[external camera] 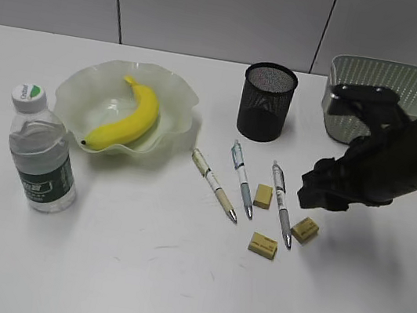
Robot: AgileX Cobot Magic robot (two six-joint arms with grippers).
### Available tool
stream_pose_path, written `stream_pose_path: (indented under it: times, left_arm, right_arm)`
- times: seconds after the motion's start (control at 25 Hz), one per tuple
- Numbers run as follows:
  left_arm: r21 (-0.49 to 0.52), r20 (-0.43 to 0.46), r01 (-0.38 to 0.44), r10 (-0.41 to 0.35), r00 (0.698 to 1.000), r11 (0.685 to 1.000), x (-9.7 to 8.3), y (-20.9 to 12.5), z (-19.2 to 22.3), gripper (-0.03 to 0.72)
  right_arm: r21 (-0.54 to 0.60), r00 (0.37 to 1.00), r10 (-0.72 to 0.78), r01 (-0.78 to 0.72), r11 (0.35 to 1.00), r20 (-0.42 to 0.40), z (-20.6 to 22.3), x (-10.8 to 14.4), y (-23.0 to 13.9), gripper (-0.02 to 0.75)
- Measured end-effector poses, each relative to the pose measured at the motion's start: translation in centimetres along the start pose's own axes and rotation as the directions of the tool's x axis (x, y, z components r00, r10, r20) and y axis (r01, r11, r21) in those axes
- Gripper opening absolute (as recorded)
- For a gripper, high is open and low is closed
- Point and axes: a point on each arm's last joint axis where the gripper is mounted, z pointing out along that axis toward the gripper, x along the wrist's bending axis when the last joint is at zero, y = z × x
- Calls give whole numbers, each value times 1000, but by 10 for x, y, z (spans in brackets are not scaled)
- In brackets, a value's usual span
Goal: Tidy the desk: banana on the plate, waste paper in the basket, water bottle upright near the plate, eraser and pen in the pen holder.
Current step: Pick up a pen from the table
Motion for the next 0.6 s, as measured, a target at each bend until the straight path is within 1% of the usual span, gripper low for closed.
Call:
stream_pose_path:
  times: [0.08,0.24,0.36,0.48,0.6]
  left_arm:
    - [0,0,0,0,1000,1000,0,0,0,416]
    - [0,0,0,0,1000,1000,0,0,0,414]
    - [0,0,0,0,1000,1000,0,0,0,410]
    - [0,0,0,0,1000,1000,0,0,0,399]
    - [0,0,0,0,1000,1000,0,0,0,391]
  right_arm:
    - [67,1000,0,0,998,7,24,-4,-3,461]
    - [129,1000,5,-6,992,13,48,-9,-7,487]
    - [105,1000,20,-21,994,15,49,-9,2,489]
    - [50,999,40,-41,998,17,48,-8,22,489]
    - [34,997,76,-77,996,34,53,-10,40,486]
